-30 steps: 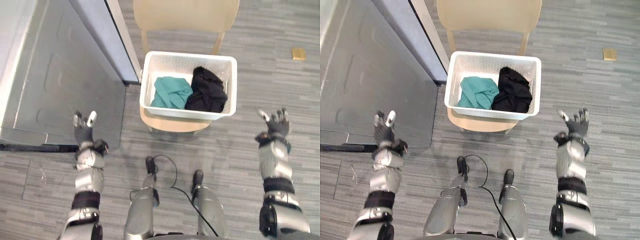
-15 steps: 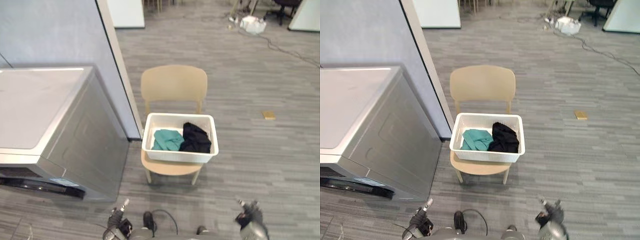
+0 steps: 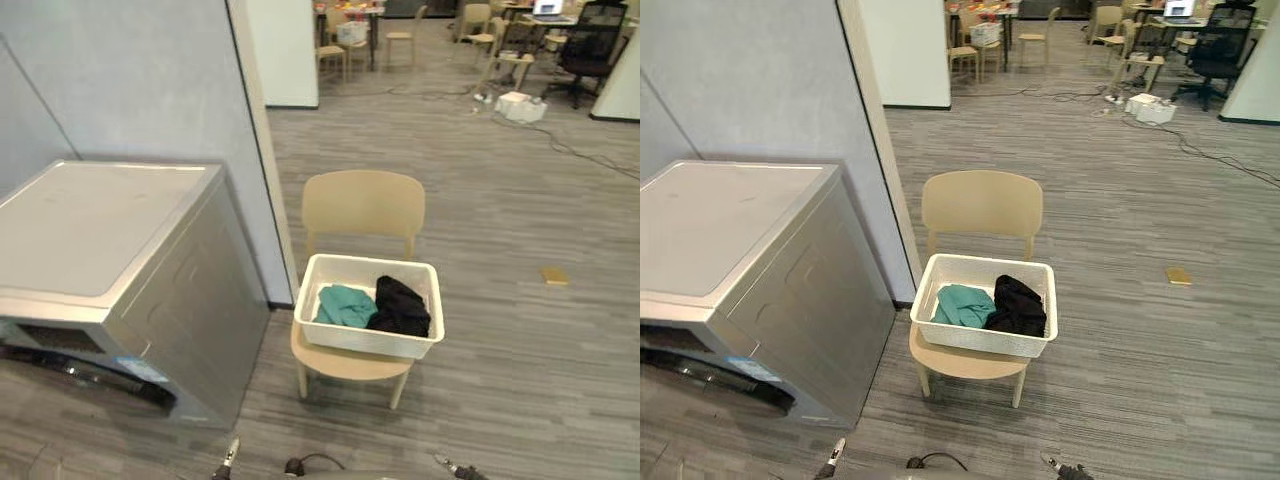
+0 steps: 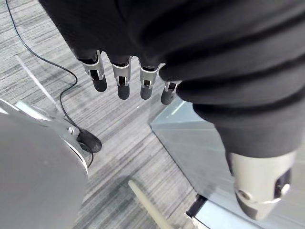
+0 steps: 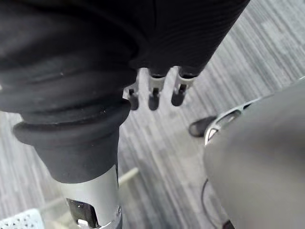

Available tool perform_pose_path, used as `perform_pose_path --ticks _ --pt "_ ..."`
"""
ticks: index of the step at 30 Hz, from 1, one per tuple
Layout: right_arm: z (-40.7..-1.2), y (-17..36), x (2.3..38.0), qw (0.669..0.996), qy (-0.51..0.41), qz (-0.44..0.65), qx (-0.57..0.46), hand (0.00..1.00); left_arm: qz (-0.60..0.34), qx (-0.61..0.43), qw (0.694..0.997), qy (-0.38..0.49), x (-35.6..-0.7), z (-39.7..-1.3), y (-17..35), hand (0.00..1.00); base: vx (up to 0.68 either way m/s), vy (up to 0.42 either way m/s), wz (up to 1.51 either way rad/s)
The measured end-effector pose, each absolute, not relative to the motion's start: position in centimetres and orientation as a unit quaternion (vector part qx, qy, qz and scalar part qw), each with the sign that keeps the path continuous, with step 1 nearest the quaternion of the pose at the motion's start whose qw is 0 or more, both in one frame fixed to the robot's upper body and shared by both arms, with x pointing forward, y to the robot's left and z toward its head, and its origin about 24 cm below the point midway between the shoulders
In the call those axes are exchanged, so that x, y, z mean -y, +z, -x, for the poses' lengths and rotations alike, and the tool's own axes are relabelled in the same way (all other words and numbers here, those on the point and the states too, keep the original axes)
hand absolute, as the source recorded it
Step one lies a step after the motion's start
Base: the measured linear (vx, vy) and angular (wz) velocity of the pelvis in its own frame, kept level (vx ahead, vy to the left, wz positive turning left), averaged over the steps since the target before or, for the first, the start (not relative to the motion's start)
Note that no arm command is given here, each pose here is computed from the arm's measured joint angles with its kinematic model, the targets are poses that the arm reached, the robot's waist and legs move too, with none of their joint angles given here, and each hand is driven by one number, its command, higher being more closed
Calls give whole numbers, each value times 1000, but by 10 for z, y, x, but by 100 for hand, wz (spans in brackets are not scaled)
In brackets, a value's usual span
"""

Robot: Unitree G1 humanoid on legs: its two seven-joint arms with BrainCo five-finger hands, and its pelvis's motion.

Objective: Pick up the laundry basket with both hands and put the clothes into the washing machine.

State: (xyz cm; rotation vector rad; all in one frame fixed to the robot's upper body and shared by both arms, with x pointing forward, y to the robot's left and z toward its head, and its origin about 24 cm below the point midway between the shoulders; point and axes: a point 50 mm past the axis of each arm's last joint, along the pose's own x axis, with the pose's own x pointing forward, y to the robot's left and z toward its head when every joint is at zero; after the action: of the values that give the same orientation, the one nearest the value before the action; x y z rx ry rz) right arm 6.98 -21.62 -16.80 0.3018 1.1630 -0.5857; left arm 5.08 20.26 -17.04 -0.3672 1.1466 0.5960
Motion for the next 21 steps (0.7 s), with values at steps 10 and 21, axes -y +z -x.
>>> perform_pose_path --ticks 10,21 --pt "-119 -156 210 827 -245 -140 -486 0 196 -482 796 309 -210 -72 -164 0 23 7 65" --pt "-84 -169 198 776 -283 -176 -535 0 108 -500 818 262 -221 -81 -161 0 55 154 75"
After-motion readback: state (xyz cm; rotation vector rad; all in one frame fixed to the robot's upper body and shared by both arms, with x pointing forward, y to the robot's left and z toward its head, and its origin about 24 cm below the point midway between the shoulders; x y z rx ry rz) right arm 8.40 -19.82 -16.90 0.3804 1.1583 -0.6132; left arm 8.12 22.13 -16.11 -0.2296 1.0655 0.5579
